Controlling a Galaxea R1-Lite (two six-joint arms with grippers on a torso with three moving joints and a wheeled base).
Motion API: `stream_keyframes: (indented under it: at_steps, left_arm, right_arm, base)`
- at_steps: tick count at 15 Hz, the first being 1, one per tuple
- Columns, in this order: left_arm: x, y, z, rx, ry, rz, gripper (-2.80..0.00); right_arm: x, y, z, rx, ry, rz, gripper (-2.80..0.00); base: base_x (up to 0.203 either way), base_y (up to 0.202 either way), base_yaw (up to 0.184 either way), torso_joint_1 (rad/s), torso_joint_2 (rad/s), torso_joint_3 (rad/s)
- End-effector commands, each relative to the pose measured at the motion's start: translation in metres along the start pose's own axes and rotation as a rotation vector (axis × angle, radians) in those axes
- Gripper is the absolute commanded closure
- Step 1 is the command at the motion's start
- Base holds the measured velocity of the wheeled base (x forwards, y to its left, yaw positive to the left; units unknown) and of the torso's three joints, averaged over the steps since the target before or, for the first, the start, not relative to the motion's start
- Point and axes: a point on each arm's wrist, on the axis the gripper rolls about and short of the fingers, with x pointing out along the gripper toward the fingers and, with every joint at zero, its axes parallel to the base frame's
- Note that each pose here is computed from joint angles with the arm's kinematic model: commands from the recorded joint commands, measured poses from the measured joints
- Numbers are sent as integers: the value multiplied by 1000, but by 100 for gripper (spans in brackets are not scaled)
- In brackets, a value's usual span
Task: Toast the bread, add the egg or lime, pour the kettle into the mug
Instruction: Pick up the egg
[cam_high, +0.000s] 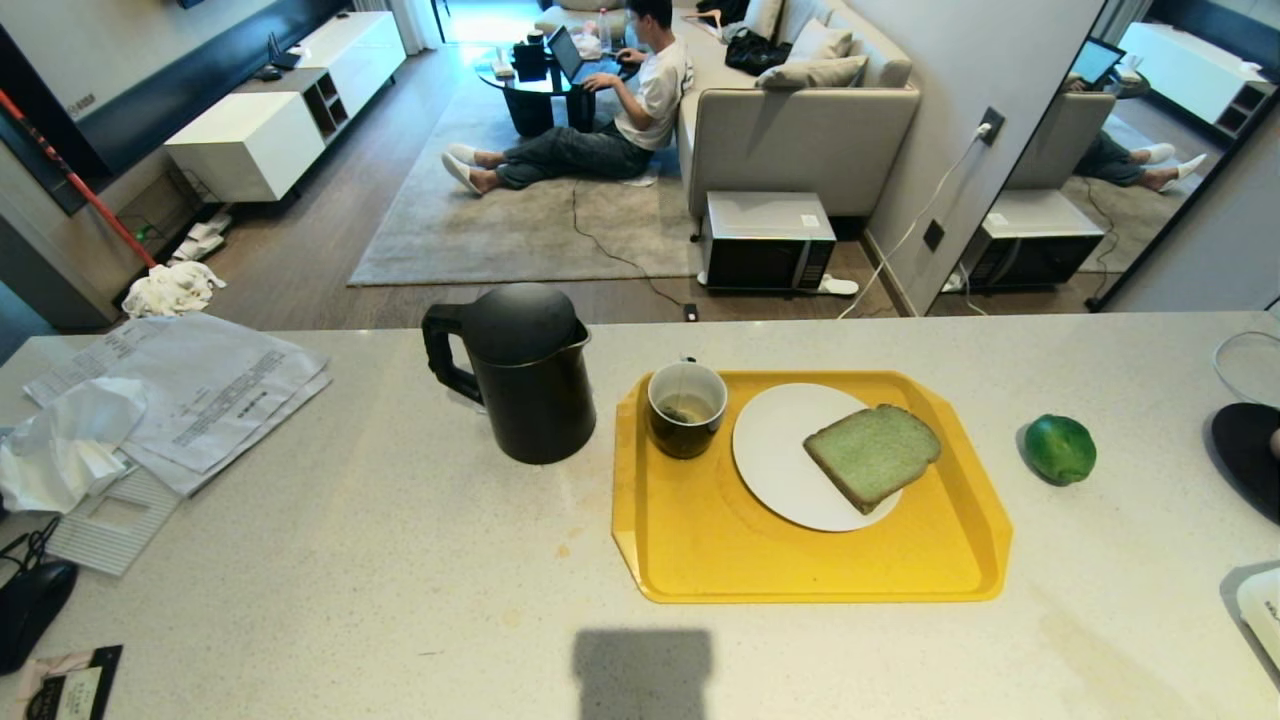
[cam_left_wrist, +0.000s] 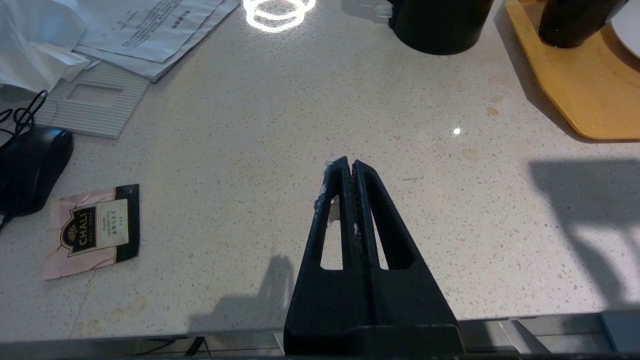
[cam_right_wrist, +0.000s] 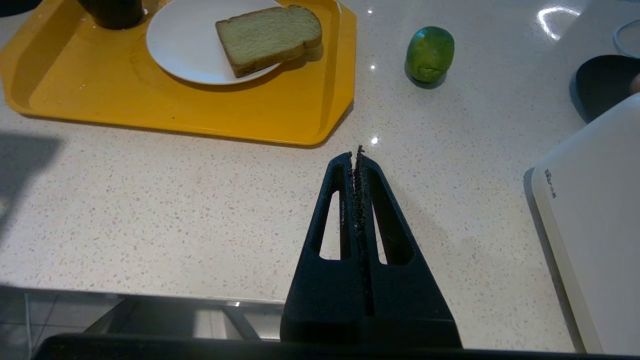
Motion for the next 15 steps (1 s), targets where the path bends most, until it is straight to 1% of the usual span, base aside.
stream_keyframes:
  at_steps: [1,9,15]
  left_arm:
    - [0,0,0,0,2,0,0]
    - [0,0,0,0,2,0,0]
    - [0,0,0,0,1,0,0]
  right_arm:
    - [0,0,0,15,4,-6,0]
    - [0,0,0,18,4,-5,0]
    - [0,0,0,16,4,-5,0]
  base:
    - [0,0,0,0,0,0]
    - [0,0,0,0,0,0]
    - [0,0,0,76,-116,-61]
